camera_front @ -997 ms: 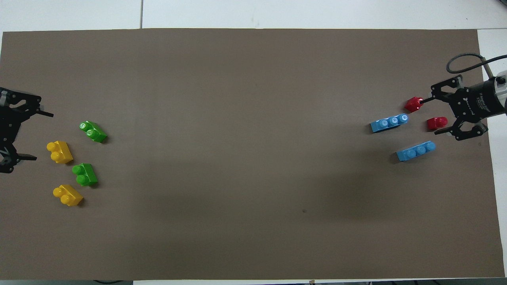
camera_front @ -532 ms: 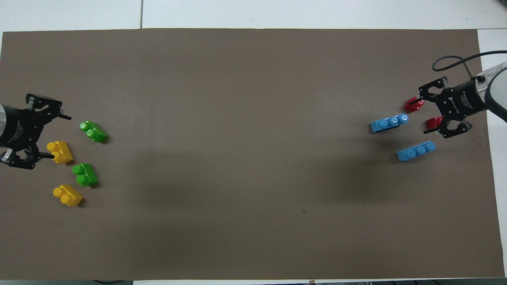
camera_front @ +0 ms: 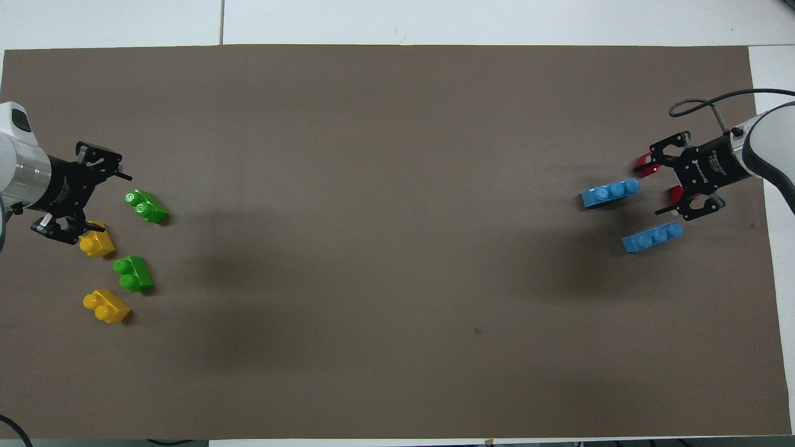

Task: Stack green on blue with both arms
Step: 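Grasp the green brick with the left gripper while the right gripper grasps the blue brick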

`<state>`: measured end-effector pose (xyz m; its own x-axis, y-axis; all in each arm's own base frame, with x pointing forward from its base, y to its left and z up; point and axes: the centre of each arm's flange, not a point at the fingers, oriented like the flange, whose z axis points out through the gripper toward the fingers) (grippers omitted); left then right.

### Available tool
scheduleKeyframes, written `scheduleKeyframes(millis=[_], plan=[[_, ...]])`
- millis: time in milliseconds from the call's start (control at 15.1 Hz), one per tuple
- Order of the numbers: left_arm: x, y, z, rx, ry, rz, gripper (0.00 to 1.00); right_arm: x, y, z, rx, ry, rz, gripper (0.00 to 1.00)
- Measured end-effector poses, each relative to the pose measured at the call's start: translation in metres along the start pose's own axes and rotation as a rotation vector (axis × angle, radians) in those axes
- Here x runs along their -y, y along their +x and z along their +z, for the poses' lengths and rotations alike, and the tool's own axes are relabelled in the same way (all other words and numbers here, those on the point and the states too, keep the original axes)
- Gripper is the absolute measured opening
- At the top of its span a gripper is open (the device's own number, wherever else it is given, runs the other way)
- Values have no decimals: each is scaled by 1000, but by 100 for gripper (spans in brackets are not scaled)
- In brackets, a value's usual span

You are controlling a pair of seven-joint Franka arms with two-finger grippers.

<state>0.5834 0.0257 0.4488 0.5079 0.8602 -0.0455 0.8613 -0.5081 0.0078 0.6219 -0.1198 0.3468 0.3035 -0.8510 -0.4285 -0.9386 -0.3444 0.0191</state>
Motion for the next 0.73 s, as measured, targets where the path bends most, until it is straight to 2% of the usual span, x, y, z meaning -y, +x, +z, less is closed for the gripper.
scheduleKeyframes(millis=[465, 731], plan=[[1, 44, 46, -21, -21, 67, 100, 2, 4, 15, -6, 13, 2, 90], [-3, 52, 69, -27, -23, 81, 100, 8, 5, 16, -27, 36, -3, 90]])
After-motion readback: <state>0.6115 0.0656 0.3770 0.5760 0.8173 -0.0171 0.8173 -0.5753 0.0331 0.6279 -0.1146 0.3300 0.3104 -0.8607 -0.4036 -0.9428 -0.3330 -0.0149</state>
